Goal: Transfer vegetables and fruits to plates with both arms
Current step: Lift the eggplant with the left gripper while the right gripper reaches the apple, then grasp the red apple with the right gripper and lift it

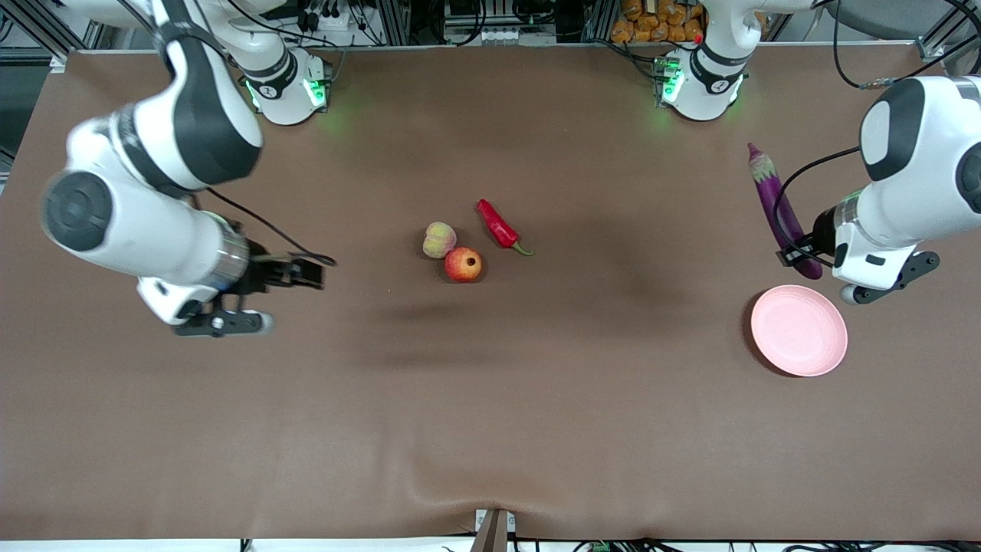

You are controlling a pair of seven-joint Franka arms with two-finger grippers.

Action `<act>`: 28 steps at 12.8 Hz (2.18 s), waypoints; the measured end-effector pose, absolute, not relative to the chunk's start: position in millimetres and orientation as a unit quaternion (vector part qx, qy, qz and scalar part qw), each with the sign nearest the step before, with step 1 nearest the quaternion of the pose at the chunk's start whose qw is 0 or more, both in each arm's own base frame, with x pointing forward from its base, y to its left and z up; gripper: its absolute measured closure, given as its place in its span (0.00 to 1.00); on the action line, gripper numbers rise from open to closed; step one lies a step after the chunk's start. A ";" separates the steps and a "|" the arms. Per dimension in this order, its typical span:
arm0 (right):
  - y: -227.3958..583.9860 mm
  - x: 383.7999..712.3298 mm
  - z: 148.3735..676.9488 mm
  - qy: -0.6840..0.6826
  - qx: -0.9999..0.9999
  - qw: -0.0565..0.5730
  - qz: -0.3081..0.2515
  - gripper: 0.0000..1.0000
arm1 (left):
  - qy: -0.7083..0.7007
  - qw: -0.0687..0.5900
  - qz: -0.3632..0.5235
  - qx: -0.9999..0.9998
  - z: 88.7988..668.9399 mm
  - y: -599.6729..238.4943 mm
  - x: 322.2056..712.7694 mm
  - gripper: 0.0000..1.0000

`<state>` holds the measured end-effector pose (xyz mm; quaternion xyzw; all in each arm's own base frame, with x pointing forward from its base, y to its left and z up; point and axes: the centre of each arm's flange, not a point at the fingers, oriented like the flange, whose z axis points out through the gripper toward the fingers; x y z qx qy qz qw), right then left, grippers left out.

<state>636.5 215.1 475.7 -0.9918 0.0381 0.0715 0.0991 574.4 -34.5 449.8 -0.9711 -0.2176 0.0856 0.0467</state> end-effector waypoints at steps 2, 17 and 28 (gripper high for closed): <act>256.5 633.1 455.2 0.085 -0.984 0.129 0.089 0.00 | -0.190 0.080 0.087 -0.975 440.9 -30.4 571.0 0.62; 513.0 497.8 251.4 -0.007 -0.995 -0.063 0.073 0.48 | -0.155 0.194 0.035 -0.968 470.6 97.4 622.4 0.62; 506.5 507.0 250.9 -0.020 -0.994 -0.092 0.047 0.57 | -0.142 0.247 0.008 -0.958 489.4 102.3 635.7 0.62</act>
